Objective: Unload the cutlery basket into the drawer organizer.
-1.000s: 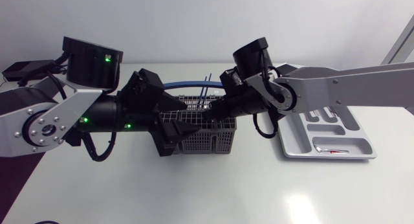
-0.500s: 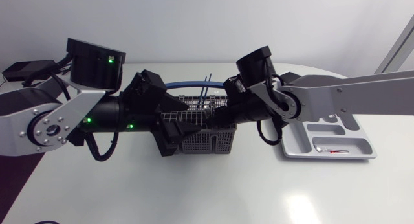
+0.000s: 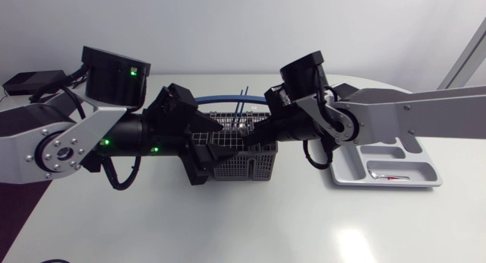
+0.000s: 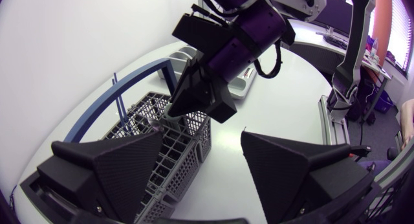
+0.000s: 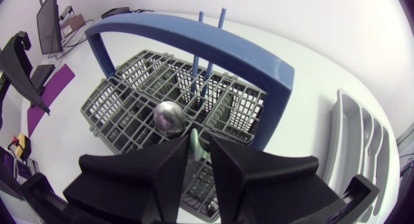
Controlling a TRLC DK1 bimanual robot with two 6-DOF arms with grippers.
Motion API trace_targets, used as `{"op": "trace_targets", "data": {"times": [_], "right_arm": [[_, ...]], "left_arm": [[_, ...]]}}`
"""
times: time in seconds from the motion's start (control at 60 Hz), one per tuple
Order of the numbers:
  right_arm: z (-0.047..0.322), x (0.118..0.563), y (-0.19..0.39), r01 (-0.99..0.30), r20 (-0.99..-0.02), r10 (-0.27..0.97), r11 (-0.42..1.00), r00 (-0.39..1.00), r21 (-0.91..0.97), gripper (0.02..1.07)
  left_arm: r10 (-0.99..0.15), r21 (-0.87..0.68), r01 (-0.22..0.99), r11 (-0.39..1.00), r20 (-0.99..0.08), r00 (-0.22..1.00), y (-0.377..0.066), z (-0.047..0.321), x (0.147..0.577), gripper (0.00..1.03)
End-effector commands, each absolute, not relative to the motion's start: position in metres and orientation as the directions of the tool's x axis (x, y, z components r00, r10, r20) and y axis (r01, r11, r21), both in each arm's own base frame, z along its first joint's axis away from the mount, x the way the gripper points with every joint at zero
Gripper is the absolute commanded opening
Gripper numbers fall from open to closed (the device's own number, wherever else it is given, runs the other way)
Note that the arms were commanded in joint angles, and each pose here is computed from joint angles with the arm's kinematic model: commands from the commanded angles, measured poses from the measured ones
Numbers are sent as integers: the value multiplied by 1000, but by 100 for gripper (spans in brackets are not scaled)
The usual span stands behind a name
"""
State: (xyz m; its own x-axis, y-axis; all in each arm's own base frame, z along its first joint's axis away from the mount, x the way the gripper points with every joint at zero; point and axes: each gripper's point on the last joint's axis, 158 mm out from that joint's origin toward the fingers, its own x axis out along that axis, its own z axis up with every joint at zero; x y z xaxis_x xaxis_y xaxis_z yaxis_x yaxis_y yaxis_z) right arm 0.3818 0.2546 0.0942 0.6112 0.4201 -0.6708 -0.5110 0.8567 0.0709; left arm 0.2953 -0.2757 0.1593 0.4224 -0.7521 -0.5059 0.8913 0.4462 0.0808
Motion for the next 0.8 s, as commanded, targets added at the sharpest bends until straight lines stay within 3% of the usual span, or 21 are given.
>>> {"op": "trace_targets", "data": {"times": [0.0, 0.4, 0.7, 0.783], "right_arm": [[88, 375, 253, -501, -679, 415, 862, 606, 79, 31], [87, 372, 264, -522, -674, 431, 849, 600, 78, 31], [82, 376, 260, -513, -682, 411, 856, 605, 62, 8], [80, 377, 258, -509, -684, 406, 859, 606, 59, 8]], "left_arm": [[-759, 67, 899, 432, -512, 403, -280, 153, 293, 83], [-758, 66, 900, 432, -515, 401, -280, 151, 293, 83], [-758, 62, 901, 430, -518, 397, -280, 149, 291, 83], [-758, 62, 901, 430, -518, 397, -280, 149, 291, 83]]}}
